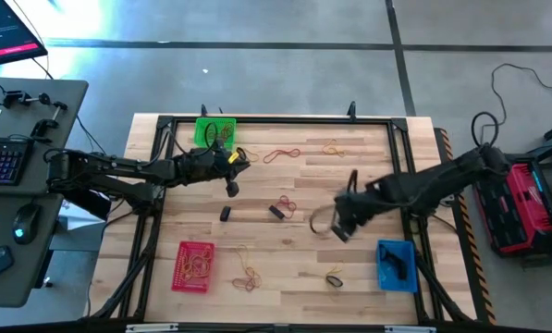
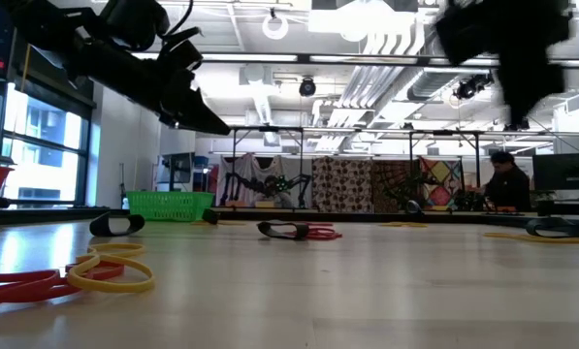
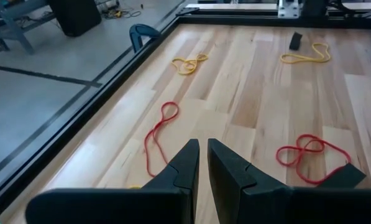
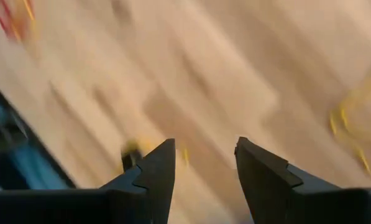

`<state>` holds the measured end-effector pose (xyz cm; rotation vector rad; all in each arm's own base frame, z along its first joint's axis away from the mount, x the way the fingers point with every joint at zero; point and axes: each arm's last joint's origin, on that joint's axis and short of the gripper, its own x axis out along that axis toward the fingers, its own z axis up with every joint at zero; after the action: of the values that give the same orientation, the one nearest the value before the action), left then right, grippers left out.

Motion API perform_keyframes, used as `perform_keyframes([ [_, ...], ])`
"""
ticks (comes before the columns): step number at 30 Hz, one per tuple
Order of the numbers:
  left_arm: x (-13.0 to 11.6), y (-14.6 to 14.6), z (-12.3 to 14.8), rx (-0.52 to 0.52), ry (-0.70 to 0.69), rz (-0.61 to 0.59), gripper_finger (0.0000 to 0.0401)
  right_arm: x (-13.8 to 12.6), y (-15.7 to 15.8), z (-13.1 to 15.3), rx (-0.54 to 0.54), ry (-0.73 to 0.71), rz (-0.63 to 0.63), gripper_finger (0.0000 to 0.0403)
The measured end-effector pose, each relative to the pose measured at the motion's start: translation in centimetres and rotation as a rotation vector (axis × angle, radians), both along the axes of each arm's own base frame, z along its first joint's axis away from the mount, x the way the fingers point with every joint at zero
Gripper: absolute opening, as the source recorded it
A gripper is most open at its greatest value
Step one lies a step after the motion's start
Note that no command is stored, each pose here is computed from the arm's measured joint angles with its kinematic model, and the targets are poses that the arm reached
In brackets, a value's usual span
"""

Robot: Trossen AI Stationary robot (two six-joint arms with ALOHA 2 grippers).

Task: Sort rubber bands into baskets
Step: Put the yellow rubber band into the red bin

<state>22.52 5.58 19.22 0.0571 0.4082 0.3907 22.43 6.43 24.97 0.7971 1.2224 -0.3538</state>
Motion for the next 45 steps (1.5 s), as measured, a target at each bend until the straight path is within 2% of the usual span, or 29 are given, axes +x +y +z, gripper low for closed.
perform_keyframes([
  [5, 0.0, 0.0, -0.1, -0.007, 0.009, 0.005, 0.0023, 2.3, -3.3, -2.1, -0.004, -0.177, -0.162, 0.0158],
  [7, 0.0, -0.1, -0.1, -0.006, 0.01, 0.01, 0.0023, 3.2, -4.3, -2.7, -0.023, -0.217, -0.179, 0.0158],
  [14, 0.0, -0.5, -0.1, 0.022, 0.016, 0.049, 0.0023, 7.5, -7.1, -3.6, -0.303, -0.404, -0.121, 0.0158],
  [16, 0.1, -0.7, -0.1, 0.023, 0.017, 0.043, 0.0023, 8.8, -8.1, -3.7, -0.349, -0.463, -0.102, 0.0158],
  [19, 0.1, -0.8, -0.1, 0.025, 0.017, 0.041, 0.0023, 10.5, -10.0, -3.8, -0.375, -0.507, -0.149, 0.0158],
  [24, 0.1, -0.9, -0.1, 0.04, 0.021, 0.076, 0.0023, 13.2, -13.3, -4.6, -0.414, -0.464, -0.197, 0.0158],
  [33, -0.3, -0.9, 0.2, 0.031, 0.014, 0.098, 0.0023, 18.7, -17.8, -6.0, -0.548, -0.411, -0.089, 0.0158],
  [40, -0.9, -1.0, 0.7, 0.008, 0.012, 0.107, 0.0023, 20.9, -20.9, -8.5, -0.476, -0.21, -0.15, 0.0158],
  [45, -1.0, -1.1, 0.8, 0.004, 0.008, 0.109, 0.0023, 22.1, -22.8, -9.6, -0.43, -0.153, -0.219, 0.0158],
])
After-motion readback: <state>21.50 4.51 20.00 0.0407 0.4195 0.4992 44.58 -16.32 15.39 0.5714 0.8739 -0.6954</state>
